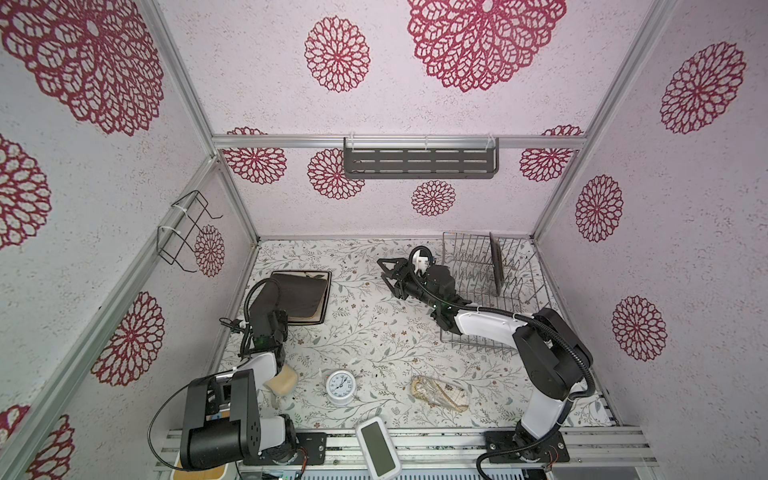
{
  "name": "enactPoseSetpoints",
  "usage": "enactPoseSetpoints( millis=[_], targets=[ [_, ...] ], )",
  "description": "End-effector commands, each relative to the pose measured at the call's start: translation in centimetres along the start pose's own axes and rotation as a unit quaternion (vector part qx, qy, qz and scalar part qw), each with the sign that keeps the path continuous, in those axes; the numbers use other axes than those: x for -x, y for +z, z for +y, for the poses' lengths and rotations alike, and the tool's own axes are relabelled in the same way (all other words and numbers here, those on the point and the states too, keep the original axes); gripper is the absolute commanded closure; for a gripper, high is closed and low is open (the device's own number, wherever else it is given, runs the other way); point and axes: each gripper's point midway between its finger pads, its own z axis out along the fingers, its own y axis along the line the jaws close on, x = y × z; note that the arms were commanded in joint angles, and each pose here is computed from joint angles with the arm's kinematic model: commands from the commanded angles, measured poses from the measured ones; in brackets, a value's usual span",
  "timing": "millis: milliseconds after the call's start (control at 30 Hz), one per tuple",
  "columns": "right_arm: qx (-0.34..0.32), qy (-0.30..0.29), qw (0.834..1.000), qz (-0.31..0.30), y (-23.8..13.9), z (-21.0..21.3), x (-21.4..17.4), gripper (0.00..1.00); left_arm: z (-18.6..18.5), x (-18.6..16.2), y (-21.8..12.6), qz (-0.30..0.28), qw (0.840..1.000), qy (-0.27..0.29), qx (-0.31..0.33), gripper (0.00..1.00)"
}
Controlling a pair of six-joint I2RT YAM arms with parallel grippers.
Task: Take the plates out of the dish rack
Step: 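Lower the dark plate onto the patterned plate stack with the left gripper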
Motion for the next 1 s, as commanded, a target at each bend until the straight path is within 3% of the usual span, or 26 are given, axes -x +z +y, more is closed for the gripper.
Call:
enactPoseSetpoints(
  millis=[0, 267, 800, 967],
  targets=[
    [0.026, -0.013, 1.000, 0.009, 0.1, 1.6, -0.4, 0.27, -8.3, 1.5, -0.7, -0.019, 0.990, -0.019, -0.135, 1.00],
    [0.024, -0.013, 1.000, 0.008, 0.0, 1.5, -0.4, 0.27, -7.8, 1.6, -0.3, -0.022, 0.992, -0.019, -0.122, 0.98],
    [0.025, -0.013, 1.000, 0.006, -0.1, 1.6, -0.4, 0.26, -7.4, 1.4, -0.6, -0.014, 0.994, -0.016, -0.106, 0.67],
    [0.023, -0.013, 1.000, 0.005, -0.2, 1.3, -0.3, 0.26, -7.1, 1.4, -0.9, -0.014, 0.995, -0.013, -0.097, 0.52]
  ],
)
